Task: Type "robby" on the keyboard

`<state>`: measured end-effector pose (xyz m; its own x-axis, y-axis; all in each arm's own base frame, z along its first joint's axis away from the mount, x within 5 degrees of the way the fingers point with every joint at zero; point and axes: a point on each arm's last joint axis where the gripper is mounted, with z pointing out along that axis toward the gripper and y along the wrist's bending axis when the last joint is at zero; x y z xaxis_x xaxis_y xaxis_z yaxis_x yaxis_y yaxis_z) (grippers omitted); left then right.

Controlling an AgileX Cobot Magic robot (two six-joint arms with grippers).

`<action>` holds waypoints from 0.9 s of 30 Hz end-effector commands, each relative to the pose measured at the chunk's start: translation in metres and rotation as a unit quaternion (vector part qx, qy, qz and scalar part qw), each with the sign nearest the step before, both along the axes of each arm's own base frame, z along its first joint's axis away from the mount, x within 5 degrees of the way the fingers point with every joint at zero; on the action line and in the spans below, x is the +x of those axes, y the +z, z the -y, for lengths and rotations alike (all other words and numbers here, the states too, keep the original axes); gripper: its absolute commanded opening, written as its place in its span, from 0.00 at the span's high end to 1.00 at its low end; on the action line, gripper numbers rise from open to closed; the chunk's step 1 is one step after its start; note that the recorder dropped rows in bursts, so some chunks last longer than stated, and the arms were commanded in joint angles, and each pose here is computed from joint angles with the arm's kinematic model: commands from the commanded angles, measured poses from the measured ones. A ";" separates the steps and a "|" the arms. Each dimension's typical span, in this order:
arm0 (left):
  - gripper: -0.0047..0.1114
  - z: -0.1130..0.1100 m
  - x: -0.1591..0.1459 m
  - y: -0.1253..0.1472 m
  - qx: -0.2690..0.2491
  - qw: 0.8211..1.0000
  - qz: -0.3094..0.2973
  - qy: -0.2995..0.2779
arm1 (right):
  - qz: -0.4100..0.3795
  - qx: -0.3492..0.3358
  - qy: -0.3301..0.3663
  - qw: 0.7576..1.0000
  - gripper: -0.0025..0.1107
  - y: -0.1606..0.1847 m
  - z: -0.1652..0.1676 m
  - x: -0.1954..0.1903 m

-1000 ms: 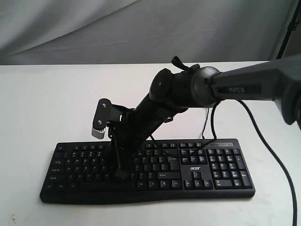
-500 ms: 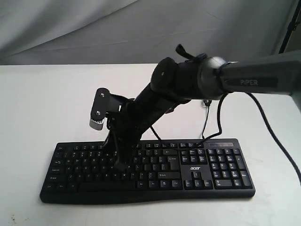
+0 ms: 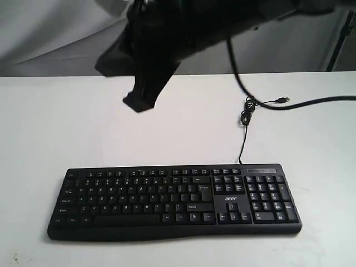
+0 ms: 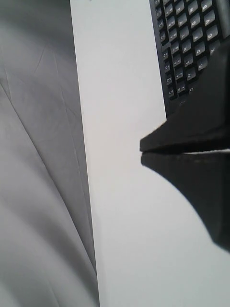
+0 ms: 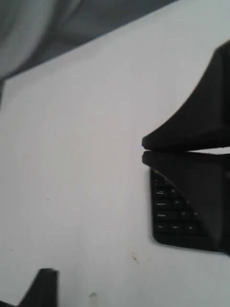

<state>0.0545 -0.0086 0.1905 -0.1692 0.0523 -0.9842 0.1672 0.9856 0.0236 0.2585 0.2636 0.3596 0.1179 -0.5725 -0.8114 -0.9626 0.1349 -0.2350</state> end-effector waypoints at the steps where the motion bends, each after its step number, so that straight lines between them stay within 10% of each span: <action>1: 0.96 0.000 0.000 -0.001 0.001 1.000 0.003 -0.002 | 0.026 0.076 -0.004 0.997 0.98 0.051 0.020 -0.029; 18: 0.96 0.000 0.000 -0.001 0.001 1.000 0.003 -0.002 | 0.044 0.124 -0.026 0.991 0.98 0.099 0.054 -0.069; 27: 0.96 0.000 0.000 -0.001 0.001 1.000 0.003 -0.002 | -0.010 0.265 -0.172 0.949 0.98 0.121 0.066 -0.050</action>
<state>0.0545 -0.0086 0.1905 -0.1692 0.0523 -0.9842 0.1672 0.9856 0.0236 0.2015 0.2062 0.4715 0.0666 -0.2141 -0.9746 -0.8846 0.4391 -0.1569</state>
